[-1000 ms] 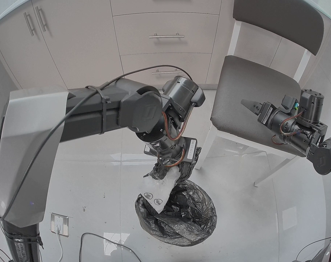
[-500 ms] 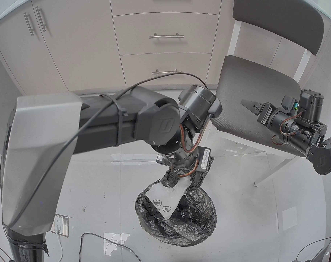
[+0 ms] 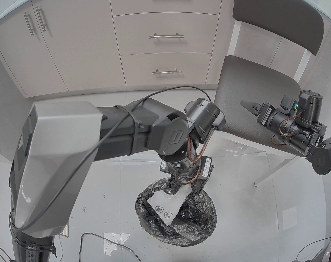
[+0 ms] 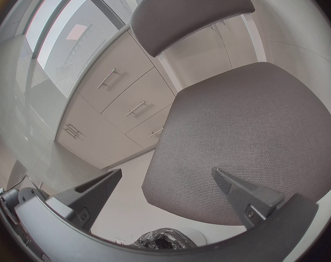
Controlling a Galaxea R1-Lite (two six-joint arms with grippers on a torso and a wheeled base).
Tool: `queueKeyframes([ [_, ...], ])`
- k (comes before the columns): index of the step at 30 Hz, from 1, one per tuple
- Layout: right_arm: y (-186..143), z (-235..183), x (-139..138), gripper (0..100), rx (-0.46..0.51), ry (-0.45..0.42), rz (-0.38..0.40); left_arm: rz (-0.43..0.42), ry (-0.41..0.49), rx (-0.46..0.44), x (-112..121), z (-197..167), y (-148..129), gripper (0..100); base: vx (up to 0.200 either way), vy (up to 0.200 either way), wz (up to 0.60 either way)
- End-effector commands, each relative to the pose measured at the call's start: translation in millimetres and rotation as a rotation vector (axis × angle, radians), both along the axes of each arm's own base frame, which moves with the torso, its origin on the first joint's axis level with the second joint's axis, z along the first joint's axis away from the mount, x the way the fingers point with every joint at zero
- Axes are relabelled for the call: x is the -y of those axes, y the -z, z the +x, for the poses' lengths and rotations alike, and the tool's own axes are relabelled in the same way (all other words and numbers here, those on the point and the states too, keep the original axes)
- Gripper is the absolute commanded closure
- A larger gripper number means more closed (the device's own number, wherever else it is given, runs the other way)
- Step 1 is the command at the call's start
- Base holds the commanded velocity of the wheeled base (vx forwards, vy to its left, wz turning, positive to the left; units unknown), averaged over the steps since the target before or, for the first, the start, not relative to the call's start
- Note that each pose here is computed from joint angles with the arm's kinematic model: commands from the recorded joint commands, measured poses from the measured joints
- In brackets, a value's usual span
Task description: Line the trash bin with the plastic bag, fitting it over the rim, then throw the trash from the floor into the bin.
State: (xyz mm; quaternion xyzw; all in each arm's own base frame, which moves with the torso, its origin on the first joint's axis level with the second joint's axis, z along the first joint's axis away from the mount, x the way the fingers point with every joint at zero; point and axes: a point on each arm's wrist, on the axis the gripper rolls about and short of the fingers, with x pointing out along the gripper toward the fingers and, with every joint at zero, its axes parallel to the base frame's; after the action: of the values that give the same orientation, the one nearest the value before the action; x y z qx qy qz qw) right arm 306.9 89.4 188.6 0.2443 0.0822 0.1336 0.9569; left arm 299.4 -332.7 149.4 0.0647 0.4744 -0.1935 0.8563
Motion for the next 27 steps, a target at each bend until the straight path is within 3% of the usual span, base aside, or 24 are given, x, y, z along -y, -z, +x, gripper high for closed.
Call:
queueKeyframes([
  [1,0.2,0.5,-0.3,0,0.0,-0.001,0.0,0.012,0.001,-0.013,2.7,0.7,7.9,100,0.0,0.0,0.0],
  [16,0.5,0.9,0.1,0,0.0,-0.001,0.002,0.012,-0.025,-0.038,4.5,0.4,14.6,100,0.0,0.0,0.0],
  [17,1.0,1.1,0.0,0,-0.002,-0.001,0.001,0.012,-0.027,-0.038,4.0,0.9,14.6,0,0.0,0.0,0.0],
  [27,1.7,1.7,-0.1,0,-0.002,-0.001,0.001,-0.013,-0.008,-0.058,4.0,-0.2,12.0,0,0.0,0.0,0.0],
])
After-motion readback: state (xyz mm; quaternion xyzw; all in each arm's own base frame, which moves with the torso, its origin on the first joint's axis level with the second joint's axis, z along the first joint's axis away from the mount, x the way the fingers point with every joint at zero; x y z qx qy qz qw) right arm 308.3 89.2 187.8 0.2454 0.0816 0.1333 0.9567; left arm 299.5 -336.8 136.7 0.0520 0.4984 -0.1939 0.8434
